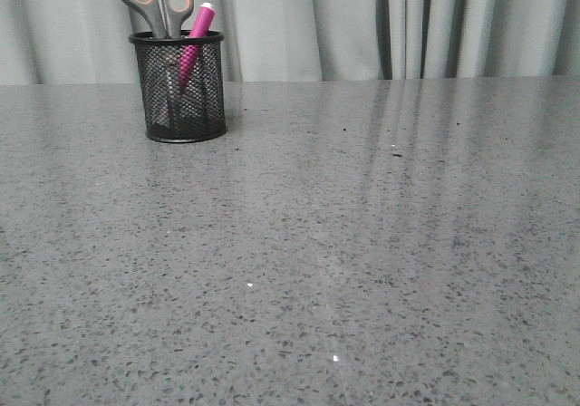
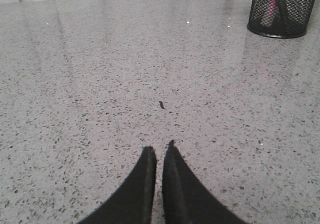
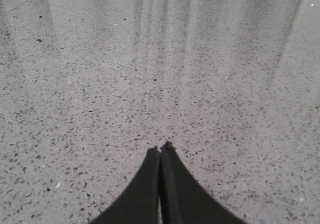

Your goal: Put pen and scissors into bin

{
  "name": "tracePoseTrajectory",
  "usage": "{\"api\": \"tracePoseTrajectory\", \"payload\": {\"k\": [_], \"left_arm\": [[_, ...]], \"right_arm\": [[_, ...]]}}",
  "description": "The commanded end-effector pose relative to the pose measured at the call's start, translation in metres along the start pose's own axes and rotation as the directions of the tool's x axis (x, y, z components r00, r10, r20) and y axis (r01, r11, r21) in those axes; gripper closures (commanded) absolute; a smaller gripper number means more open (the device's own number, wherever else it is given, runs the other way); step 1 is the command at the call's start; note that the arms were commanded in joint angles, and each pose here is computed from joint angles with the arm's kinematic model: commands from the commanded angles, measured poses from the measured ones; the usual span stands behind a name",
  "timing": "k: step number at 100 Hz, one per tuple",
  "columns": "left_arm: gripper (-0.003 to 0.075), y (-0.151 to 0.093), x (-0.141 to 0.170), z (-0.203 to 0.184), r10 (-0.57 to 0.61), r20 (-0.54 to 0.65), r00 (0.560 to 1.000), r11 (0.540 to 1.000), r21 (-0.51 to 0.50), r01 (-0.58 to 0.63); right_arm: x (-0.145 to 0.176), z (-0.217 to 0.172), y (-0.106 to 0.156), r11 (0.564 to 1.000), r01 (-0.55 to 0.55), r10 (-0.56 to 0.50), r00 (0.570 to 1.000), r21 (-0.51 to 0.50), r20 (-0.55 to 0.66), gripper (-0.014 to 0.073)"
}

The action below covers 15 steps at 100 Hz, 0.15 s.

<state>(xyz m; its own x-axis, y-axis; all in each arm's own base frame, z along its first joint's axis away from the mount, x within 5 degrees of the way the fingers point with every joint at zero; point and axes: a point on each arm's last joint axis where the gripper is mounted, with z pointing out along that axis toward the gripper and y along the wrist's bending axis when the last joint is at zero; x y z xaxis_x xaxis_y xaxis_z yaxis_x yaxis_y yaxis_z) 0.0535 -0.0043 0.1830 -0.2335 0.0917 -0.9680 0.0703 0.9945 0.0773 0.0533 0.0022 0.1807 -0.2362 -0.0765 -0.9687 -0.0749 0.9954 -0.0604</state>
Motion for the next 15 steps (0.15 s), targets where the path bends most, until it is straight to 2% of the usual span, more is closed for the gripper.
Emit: {"api": "tracePoseTrajectory", "payload": {"k": [1, 15], "left_arm": [[0.0711, 0.0001, 0.0078, 0.0022, -0.018, 0.041, 0.999, 1.000, -0.012, 0.019], [0.0711, 0.0001, 0.0078, 0.0022, -0.018, 0.041, 0.999, 1.000, -0.012, 0.019]], "right_arm": [[0.0012, 0.0002, 0.0000, 1.000, 0.012, -0.012, 0.999, 0.005, 0.036, 0.0664], [0.0012, 0.0002, 0.0000, 1.000, 0.012, -0.012, 0.999, 0.005, 0.036, 0.0664]]}}
